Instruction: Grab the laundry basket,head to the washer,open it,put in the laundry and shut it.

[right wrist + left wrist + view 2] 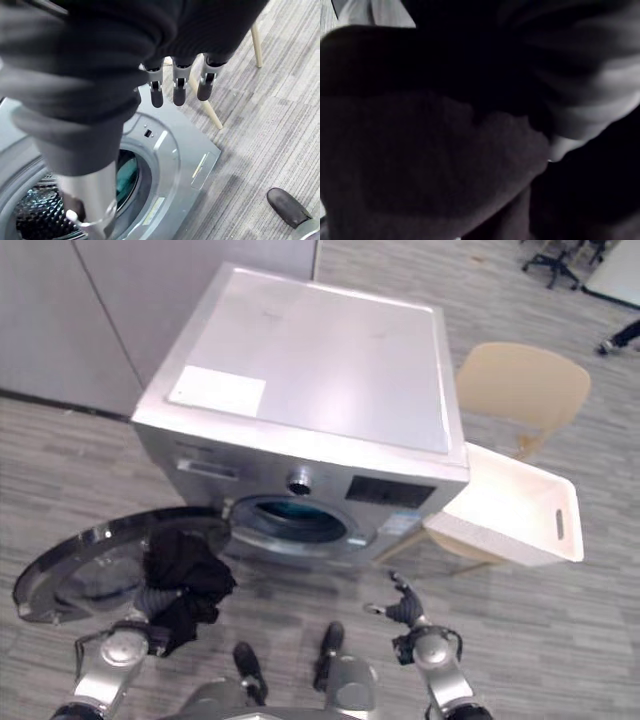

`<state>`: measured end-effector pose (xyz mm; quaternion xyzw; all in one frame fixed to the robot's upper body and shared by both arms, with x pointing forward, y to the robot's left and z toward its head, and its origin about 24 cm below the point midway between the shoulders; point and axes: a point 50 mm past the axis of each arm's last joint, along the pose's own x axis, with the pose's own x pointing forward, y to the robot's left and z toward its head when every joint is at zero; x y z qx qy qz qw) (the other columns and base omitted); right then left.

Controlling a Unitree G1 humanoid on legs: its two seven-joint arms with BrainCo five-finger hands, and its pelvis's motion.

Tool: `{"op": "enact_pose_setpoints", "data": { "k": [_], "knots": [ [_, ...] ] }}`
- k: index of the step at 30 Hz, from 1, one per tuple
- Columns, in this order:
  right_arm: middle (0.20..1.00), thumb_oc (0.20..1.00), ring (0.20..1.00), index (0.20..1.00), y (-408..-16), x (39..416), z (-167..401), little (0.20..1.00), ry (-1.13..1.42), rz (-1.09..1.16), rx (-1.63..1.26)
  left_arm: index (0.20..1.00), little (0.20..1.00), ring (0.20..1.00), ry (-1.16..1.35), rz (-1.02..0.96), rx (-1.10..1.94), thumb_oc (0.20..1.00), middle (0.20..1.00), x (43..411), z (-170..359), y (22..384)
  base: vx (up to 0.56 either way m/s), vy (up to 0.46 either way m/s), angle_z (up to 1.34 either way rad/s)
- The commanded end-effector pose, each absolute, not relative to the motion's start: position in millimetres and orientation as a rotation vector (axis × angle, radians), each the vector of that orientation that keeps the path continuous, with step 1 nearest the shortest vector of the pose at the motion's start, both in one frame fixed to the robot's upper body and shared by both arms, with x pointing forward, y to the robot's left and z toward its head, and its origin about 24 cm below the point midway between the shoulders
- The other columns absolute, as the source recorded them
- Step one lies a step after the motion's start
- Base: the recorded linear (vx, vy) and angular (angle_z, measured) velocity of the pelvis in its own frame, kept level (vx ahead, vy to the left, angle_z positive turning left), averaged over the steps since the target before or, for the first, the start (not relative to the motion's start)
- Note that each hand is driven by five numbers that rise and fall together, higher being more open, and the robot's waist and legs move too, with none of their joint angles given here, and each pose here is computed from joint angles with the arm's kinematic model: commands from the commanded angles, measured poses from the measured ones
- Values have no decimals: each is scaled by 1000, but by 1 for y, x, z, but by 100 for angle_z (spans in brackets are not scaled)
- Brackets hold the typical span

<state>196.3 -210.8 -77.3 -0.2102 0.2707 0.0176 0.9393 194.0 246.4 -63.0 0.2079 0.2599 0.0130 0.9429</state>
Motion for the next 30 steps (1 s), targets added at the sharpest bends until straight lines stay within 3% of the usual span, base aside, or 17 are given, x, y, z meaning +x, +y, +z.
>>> {"op": "enact_pose_setpoints", "data": {
  "k": [1, 19, 30],
  "knots": [
    [1000, 1000, 1000, 1000, -226, 206, -63, 1000, 482, -19, -446, 200, 200, 200, 405, 15, 412, 200, 200, 204, -46, 238, 106, -104, 19],
    [1000, 1000, 1000, 1000, -229, 234, -42, 1000, 382, -61, -445, 200, 200, 200, 296, 98, 263, 200, 200, 237, -29, 225, -28, -19, -43],
    [1000, 1000, 1000, 1000, -208, 269, -4, 1000, 178, -127, -346, 200, 200, 200, -67, 129, 96, 200, 200, 304, 54, 186, -122, 69, -2]
  ]
}}
